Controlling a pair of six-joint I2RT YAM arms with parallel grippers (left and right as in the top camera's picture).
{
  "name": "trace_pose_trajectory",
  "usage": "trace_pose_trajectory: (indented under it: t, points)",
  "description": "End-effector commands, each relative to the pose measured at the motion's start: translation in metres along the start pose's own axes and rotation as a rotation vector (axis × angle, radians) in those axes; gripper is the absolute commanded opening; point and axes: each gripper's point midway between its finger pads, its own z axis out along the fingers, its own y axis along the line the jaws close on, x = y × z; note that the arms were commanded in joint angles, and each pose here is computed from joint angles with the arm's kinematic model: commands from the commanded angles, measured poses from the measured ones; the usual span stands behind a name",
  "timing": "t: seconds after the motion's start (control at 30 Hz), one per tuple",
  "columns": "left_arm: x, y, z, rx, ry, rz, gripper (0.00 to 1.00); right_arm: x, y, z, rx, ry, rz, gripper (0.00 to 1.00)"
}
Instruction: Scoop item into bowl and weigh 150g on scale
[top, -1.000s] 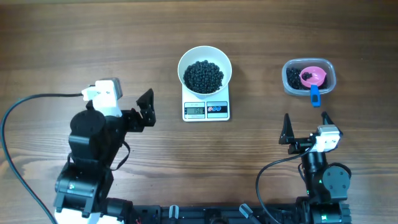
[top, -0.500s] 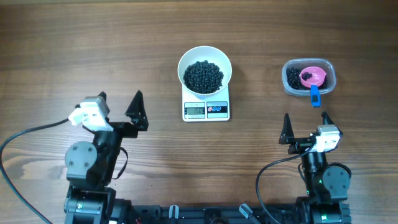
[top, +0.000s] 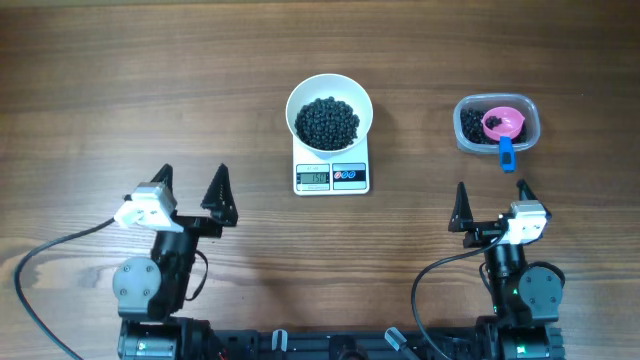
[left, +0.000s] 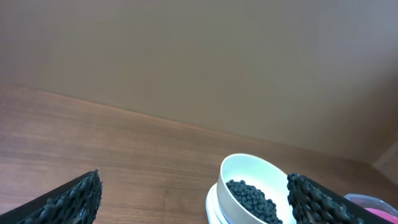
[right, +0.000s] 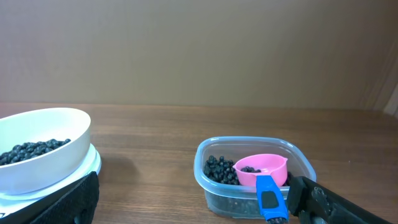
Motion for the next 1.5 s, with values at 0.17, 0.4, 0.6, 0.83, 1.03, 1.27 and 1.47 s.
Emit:
trace_pose_trajectory:
  t: [0.17,0.4,0.6,0.83,1.03,1.27,1.47]
  points:
    - [0.009,0.001,-0.01,0.032,-0.071,0.001,1.0,-0.003,0.001,-0.001,-0.01,-0.013,-0.017,1.0]
    - [0.011,0.004,-0.009,0.025,-0.075,0.001,1.0,-0.003,0.001,-0.001,-0.01,-0.013,-0.017,1.0]
    - [0.009,0.008,-0.011,0.014,-0.09,0.003,1.0,-0.003,0.001,-0.001,-0.01,-0.013,-0.017,1.0]
    - [0.017,0.01,-0.019,0.043,-0.177,0.016,1.0,-0.003,0.001,-0.001,-0.01,-0.013,-0.017,1.0]
    - [0.023,0.012,-0.017,0.037,-0.159,0.014,1.0,-0.003,0.001,-0.001,-0.009,-0.013,-0.017,1.0]
    - [0.058,0.025,-0.014,-0.013,-0.016,-0.002,1.0,-0.003,0.001,-0.001,-0.009,-0.013,-0.017,1.0]
    - [0.075,0.03,-0.014,-0.029,0.057,0.154,1.0,-0.003,0.001,-0.001,-0.01,-0.013,-0.017,1.0]
